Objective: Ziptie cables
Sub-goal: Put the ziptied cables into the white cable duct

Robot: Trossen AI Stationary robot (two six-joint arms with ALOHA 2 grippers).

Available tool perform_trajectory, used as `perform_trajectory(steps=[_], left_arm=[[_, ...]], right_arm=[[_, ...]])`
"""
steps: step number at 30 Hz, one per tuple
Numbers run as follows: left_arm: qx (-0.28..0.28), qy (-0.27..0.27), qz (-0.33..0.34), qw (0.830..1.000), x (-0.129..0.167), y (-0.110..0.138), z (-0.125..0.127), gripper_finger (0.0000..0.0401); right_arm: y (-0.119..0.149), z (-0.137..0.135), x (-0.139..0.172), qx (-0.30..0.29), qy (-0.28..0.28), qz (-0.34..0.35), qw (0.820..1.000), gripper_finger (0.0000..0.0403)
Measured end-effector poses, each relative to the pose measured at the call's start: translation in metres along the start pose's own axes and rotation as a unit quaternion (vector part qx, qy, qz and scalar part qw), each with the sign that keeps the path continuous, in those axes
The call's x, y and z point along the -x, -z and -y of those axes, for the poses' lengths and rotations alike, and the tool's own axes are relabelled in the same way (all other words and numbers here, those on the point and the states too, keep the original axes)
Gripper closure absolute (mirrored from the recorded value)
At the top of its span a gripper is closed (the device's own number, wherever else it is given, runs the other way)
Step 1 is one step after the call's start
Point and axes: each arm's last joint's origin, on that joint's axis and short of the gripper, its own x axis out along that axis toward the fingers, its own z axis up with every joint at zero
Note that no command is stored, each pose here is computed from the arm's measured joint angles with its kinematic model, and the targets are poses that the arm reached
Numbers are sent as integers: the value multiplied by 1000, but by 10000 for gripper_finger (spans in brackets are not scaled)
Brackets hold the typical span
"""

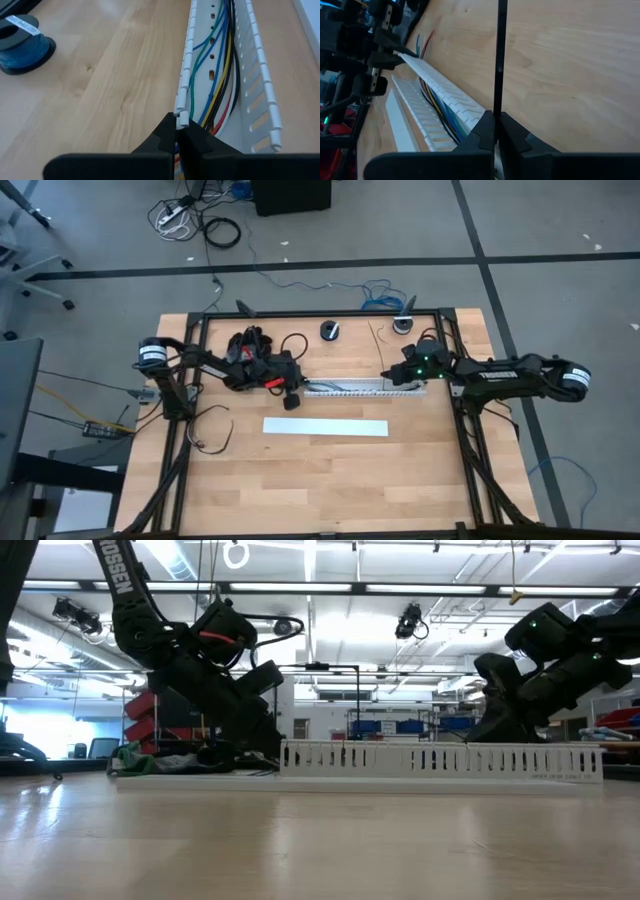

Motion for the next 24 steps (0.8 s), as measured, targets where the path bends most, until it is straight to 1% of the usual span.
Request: perform_trajectory(steps=[5,13,22,24], left_arm=[[8,-4,-4,1000,-4,4,0,401],[6,-8,11,1000,-4,2,0,401],[-7,-19,16,1000,-4,1,-1,401],[-17,-25,17,999,-4,1,-1,401]], right_arm=[[0,2,-4,0,4,-4,1000,403],[0,3,-4,12,9,0,1000,403],[0,2,-4,14,6,4,1000,403],[-1,2,-4,15,2,8,1000,403]])
